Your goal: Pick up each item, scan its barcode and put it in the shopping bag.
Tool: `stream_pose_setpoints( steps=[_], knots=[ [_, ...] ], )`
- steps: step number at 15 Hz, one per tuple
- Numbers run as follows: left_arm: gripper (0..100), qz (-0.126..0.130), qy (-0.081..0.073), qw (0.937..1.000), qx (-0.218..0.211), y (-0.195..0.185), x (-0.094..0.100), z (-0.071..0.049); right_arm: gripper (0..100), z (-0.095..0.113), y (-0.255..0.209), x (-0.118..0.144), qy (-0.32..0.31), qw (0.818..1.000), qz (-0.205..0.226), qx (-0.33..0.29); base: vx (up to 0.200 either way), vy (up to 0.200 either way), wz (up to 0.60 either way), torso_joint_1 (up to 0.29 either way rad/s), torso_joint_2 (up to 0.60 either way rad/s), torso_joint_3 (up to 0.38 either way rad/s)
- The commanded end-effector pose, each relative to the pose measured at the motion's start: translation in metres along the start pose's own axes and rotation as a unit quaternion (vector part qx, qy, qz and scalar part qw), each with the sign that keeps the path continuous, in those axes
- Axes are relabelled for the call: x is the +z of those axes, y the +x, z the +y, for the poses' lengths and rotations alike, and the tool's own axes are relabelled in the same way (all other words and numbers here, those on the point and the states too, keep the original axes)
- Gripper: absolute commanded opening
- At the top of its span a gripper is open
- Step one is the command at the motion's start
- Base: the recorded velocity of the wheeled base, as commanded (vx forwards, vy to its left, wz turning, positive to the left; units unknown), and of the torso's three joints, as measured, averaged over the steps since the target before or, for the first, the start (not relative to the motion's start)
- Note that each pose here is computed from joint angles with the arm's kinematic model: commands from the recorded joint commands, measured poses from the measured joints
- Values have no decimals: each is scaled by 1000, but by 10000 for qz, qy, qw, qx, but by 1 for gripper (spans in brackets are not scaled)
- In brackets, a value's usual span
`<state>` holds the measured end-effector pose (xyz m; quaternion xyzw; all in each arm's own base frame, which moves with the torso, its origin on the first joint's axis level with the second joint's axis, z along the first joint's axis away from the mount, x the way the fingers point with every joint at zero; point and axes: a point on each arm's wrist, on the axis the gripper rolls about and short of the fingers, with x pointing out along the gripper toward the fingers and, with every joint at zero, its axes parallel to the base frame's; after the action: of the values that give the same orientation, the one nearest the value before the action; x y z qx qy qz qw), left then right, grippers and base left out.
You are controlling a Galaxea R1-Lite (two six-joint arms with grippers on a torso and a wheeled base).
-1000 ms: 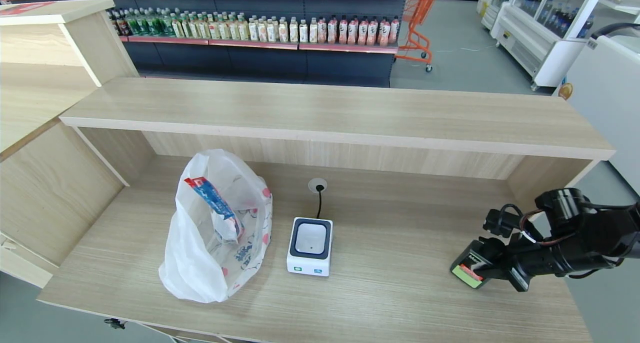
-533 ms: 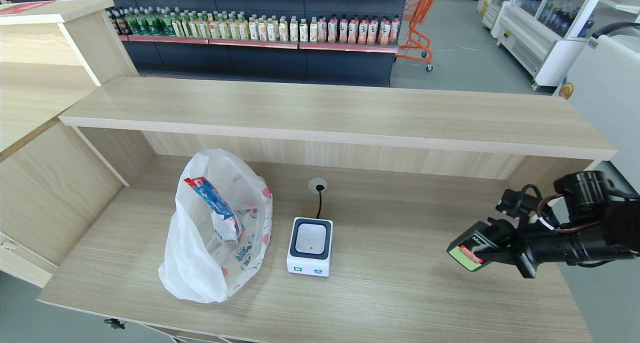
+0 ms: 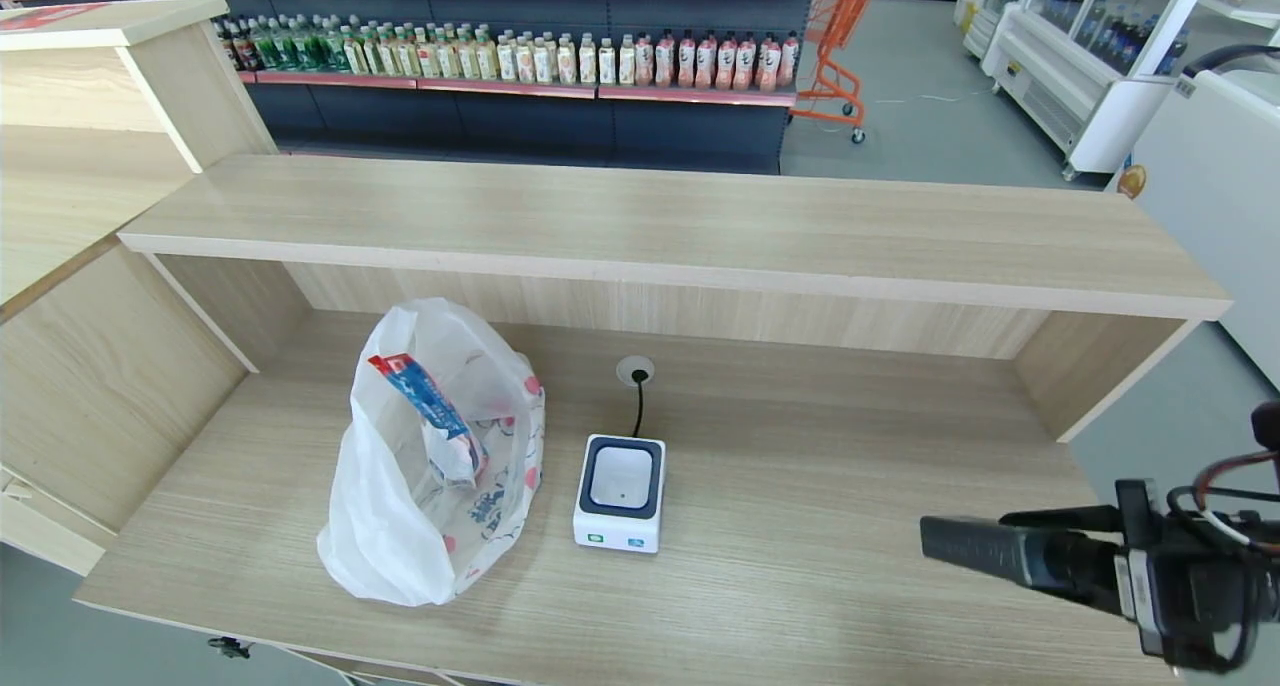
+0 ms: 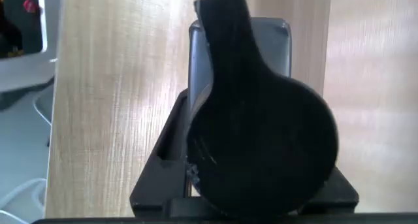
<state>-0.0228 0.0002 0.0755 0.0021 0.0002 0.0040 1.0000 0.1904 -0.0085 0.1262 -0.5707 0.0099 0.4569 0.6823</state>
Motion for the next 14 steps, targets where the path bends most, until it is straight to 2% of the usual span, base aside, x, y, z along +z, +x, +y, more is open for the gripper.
stream_pose_setpoints(
  steps=[1,2,3,4,5,7,9,10,11,12,13,14],
  knots=[
    [100,-2,2,10000,-2,0,0,0,0,11,-2,29,-1390,9880,-610,295,0,0,0,0,0,0],
    [100,-2,2,10000,6,0,0,0,0,11,1,33,-2141,9734,-764,280,0,0,0,0,0,0],
    [100,-2,2,10000,-2,0,0,0,0,10,2,36,-2496,9642,-856,266,0,0,0,0,0,0],
    [100,-2,2,10000,6,0,0,0,0,8,11,48,-3463,9301,-1207,224,0,0,0,0,0,0],
    [100,-2,2,10000,-2,0,0,0,0,10,14,50,-3798,9153,-1317,235,0,0,0,0,0,0],
    [100,-2,2,10000,-2,0,0,0,0,9,12,52,-4813,8656,-1383,13,0,0,0,0,0,0],
    [100,-2,2,10000,-2,0,0,0,0,9,14,54,-5106,8428,-1688,-217,0,0,0,0,0,0],
    [100,-2,2,10000,-2,0,0,0,0,9,16,58,-5333,8251,-1840,-291,0,0,0,0,0,0],
    [100,-2,2,10000,6,0,0,0,0,9,17,60,-5408,8187,-1905,-313,0,0,0,0,0,0],
    [100,-2,2,10000,6,0,0,0,0,9,21,70,-5595,7988,-2173,-400,0,0,0,0,0,0],
    [100,-2,2,10000,-2,0,0,0,0,11,23,74,-5673,7886,-2329,-439,0,0,0,0,0,0],
    [100,-2,2,10000,-2,0,0,0,0,11,25,81,-5795,7711,-2577,-562,0,0,0,0,0,0]
  ],
)
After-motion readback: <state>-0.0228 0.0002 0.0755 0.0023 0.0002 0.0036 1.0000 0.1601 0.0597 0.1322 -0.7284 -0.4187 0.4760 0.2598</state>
